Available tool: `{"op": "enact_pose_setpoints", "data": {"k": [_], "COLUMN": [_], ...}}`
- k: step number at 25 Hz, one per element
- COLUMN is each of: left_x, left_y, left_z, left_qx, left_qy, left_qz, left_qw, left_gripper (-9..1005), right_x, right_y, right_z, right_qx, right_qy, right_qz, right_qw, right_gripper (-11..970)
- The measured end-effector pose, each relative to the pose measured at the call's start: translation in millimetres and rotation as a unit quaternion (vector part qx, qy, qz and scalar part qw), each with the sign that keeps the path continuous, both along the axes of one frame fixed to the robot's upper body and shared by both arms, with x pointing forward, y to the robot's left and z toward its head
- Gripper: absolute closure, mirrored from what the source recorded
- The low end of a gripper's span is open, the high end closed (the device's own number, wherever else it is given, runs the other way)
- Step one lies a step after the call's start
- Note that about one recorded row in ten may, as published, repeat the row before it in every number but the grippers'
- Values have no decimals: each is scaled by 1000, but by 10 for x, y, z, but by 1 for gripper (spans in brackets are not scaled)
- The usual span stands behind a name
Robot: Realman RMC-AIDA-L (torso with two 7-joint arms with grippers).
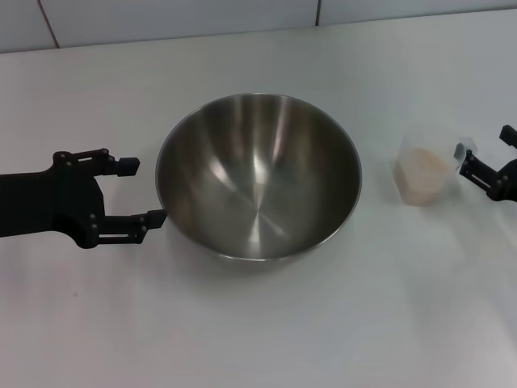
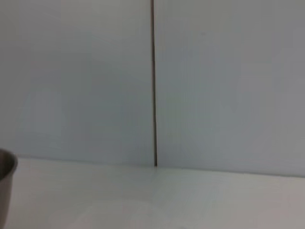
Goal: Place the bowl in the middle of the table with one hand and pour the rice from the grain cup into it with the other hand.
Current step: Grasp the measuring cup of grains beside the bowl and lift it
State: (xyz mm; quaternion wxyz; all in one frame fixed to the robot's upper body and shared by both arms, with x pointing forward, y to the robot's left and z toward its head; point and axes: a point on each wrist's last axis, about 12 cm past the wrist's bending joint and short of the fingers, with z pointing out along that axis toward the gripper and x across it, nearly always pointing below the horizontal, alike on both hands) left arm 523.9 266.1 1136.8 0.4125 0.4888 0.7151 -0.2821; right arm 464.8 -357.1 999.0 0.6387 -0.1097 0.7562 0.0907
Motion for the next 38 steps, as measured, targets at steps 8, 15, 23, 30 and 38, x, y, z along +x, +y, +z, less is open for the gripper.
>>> {"op": "enact_pose_setpoints", "data": {"k": [8,15,23,30,38], "left_x": [31,60,59,61,70], "left_y": [-23,-51,-55,-57,-66], "left_z": [-43,-64,-63,-57,-49], "left_qx": [-2,11,11,11,12], "left_qy": [12,16,16,15,14], "left_qz": [-3,-9,-10,-11,-13], "left_qw": [1000,1000,1000,1000,1000], "left_gripper": [164,164,164,164,164], "right_x": [9,76,83,75,91], "right_y": [28,176,192,165,204], "right_z": [-2,-54,-45,30,199], "right_qx": [2,-18,-20,-11,10], "right_qy": [-4,-4,-10,-40,-106], "right_qz": [0,10,13,8,23], "right_qw": [1000,1000,1000,999,994], "right_gripper": [283,540,796,905,952]}}
